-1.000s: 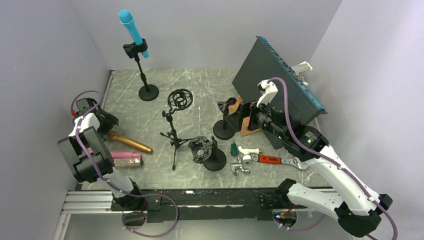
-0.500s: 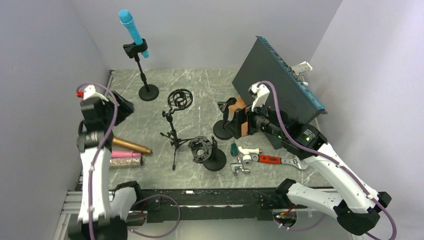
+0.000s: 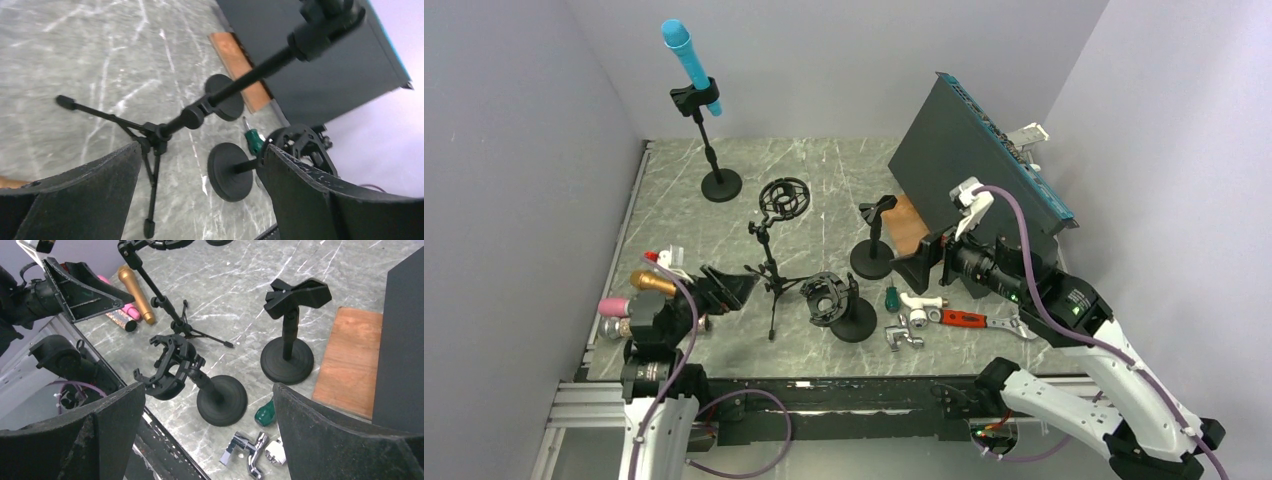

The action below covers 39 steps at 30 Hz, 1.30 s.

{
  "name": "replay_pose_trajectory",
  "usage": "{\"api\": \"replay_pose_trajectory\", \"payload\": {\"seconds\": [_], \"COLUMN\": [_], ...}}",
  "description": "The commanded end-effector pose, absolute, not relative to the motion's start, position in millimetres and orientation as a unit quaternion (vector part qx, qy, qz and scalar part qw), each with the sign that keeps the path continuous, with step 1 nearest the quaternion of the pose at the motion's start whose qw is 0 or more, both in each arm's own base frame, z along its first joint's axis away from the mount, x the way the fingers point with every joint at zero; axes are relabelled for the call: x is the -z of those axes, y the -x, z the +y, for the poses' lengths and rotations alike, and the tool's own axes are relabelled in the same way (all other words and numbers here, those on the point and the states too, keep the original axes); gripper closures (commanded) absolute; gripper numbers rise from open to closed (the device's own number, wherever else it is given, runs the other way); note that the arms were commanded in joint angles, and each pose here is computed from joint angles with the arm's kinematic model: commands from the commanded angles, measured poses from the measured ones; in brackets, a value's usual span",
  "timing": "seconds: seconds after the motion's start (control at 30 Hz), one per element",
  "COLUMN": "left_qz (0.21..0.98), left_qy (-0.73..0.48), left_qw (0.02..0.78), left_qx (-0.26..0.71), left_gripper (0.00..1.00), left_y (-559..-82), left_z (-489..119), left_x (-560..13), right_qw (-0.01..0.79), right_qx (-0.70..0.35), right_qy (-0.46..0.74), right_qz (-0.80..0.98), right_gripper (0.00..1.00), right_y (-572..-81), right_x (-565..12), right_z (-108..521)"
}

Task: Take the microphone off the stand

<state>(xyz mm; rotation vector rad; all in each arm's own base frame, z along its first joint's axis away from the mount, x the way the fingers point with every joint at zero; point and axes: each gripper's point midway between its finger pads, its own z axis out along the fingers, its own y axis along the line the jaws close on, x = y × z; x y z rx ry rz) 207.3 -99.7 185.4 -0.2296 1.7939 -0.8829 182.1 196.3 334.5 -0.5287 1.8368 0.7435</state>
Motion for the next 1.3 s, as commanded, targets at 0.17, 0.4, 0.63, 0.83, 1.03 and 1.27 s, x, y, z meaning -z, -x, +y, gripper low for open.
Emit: {"api": "replay_pose_trajectory", "payload": {"seconds": [0.17,0.4,0.63,0.83,1.03,1.27], "left_qz": [0.714,0.699,0.698,0.726,0.736,0.767], "left_qy": [0.028,-0.021,-0.052,-0.042,-0.039,-0.014], "left_qw": [0.528,0.499,0.495,0.462,0.448,0.431], "left_qx": [0.459,0.512,0.515,0.507,0.507,0.475], "left_gripper": [0.14,0.45,0.53,0.58,0.5,0.45], "left_y": [-212.4,-217.3,-220.7,-226.7,-230.1,-236.4], "left_z": [-128.4,-145.3,-149.1,-148.4,-148.5,-140.2], "left_x": [-174.5,-178.8,-183.0,-170.8,-170.0,-160.3], "right_qw": [0.539,0.545,0.556,0.558,0.554,0.554], "right_qx": [-0.31,-0.287,-0.248,-0.241,-0.243,-0.237], "right_qy": [0.21,0.197,0.183,0.186,0.191,0.19], "right_qz": [0.755,0.763,0.772,0.772,0.773,0.775], "right_gripper": [0.0,0.0,0.0,0.0,0.0,0.0], "right_y": [-172.3,-163.5,-164.8,-168.7,-169.9,-169.5], "right_x": [-336.4,-340.4,-340.4,-342.7,-335.6,-329.4], "right_z": [182.5,161.2,141.5,142.7,146.6,143.0]}}
